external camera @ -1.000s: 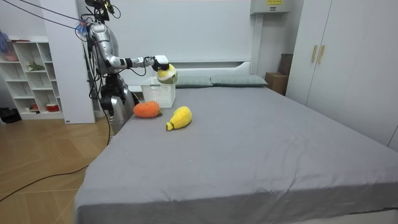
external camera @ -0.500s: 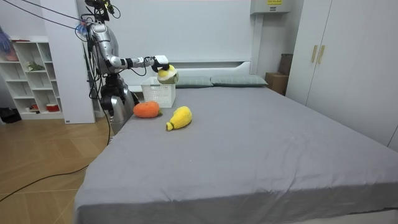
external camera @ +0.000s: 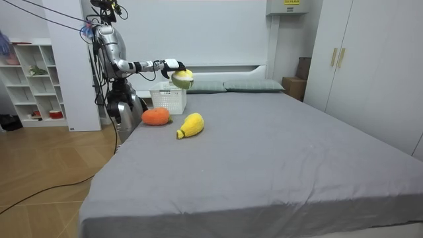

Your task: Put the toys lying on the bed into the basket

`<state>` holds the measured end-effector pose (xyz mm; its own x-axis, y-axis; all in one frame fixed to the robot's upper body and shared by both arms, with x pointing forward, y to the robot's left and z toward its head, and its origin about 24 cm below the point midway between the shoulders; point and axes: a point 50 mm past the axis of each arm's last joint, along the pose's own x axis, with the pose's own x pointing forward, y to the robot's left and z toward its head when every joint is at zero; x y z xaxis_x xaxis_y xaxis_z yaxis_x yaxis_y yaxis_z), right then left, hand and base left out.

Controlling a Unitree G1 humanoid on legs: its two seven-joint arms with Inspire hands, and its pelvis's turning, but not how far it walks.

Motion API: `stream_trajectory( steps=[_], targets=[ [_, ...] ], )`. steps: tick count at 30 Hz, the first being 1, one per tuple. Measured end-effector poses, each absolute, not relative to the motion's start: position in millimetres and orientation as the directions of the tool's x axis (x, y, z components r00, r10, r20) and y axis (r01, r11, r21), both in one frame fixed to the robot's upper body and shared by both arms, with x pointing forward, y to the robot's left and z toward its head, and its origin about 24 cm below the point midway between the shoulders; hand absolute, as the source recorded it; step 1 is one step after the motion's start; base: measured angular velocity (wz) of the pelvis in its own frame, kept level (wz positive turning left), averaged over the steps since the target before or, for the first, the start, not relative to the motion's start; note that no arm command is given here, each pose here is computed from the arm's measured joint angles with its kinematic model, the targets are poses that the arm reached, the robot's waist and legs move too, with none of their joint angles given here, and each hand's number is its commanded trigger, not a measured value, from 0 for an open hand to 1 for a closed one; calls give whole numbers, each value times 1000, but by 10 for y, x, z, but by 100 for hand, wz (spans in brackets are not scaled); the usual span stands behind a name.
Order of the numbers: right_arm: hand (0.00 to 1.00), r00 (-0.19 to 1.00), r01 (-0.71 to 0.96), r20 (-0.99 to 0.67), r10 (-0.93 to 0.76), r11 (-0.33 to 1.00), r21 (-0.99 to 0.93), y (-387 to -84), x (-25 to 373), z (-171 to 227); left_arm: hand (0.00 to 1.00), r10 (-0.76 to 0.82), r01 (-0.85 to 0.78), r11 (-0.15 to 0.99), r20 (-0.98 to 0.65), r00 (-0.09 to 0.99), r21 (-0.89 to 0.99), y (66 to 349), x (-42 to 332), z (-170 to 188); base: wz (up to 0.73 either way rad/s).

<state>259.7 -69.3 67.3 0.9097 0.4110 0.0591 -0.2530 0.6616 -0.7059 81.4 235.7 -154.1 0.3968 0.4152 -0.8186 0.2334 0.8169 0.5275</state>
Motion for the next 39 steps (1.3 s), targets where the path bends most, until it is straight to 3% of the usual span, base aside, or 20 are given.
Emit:
stream_trajectory(
  steps=[39],
  targets=[
    [0, 876, -326, 50, 480, 665, -672, -577, 2559, 717, 0, 401, 246, 817, -821, 406, 521, 2354, 822, -1541, 0]
  ],
)
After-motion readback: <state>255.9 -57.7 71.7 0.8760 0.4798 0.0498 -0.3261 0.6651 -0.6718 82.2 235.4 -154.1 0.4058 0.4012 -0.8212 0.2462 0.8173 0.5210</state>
